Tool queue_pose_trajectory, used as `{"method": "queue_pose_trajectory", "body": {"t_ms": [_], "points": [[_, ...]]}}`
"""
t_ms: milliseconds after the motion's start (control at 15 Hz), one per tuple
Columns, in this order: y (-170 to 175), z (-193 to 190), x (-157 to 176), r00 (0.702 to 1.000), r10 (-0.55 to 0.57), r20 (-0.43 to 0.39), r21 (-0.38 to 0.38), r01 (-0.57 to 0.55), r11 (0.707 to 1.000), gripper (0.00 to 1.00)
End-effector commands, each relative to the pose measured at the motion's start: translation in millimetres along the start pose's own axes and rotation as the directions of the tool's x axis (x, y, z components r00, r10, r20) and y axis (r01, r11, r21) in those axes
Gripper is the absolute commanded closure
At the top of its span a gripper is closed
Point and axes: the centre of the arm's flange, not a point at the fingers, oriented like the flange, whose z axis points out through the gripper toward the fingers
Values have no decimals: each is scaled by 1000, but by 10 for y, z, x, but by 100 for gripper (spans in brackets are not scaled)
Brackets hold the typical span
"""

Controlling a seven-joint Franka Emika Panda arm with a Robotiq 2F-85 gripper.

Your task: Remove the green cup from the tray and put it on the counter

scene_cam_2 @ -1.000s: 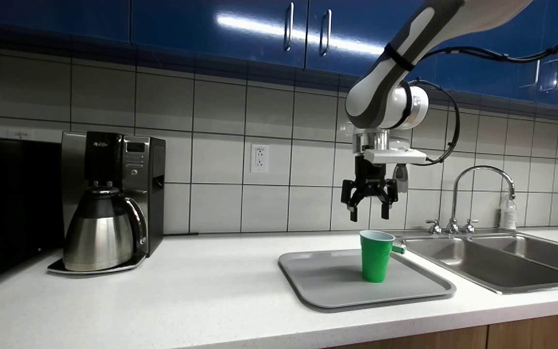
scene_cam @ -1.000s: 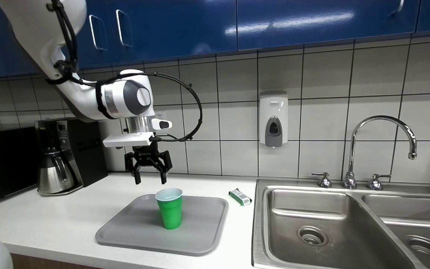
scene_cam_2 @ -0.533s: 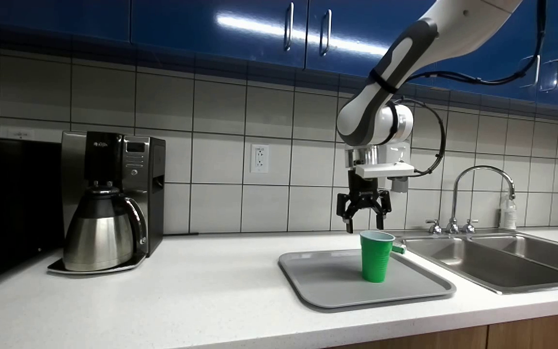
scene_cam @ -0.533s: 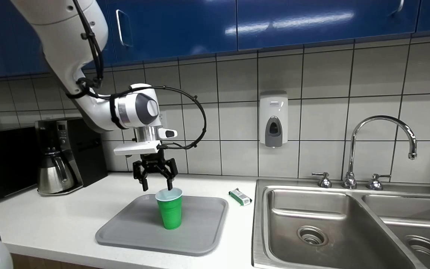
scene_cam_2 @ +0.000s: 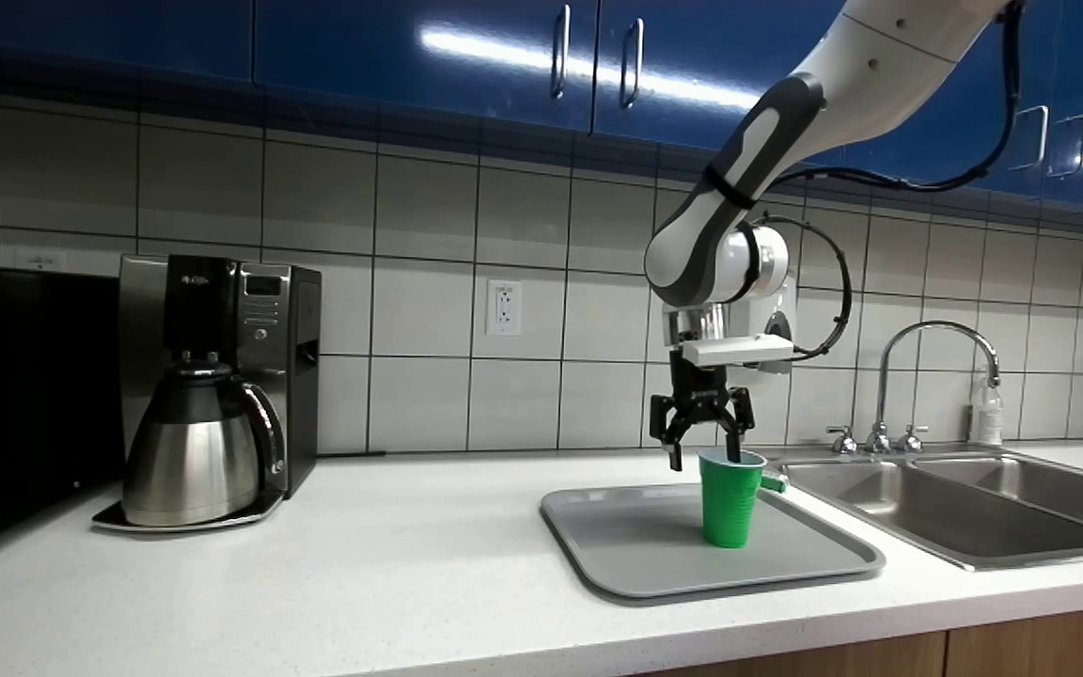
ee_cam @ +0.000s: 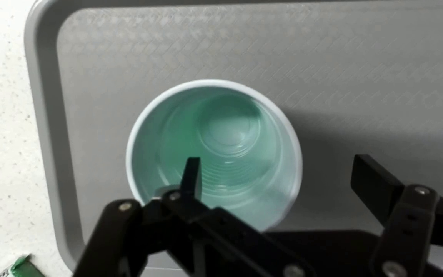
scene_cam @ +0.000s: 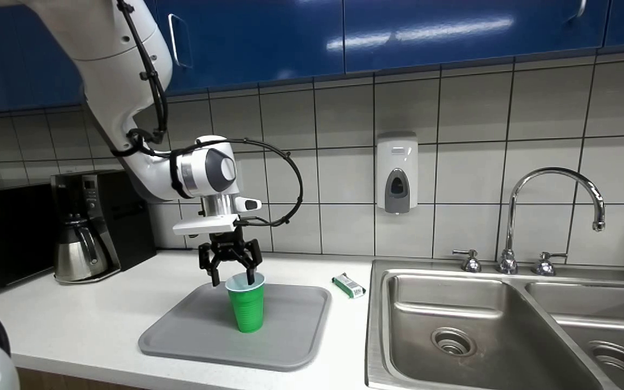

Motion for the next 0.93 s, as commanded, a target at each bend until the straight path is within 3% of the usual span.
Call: {"method": "queue_pose_trajectory", "body": {"t_ms": [0,67,133,733,867], "points": [[-17,5,109,1000,15,12,-20,-15,1000,0],[-16,13,114,1000,14,10,-19,-14,1000,25],[-16,16,117,1000,14,10,-19,-14,1000,26],[0,-44,107,1000,15,0,-17,-15,1000,95],[7,-71,94,1000,15,-3,-18,-15,1000,100]]}}
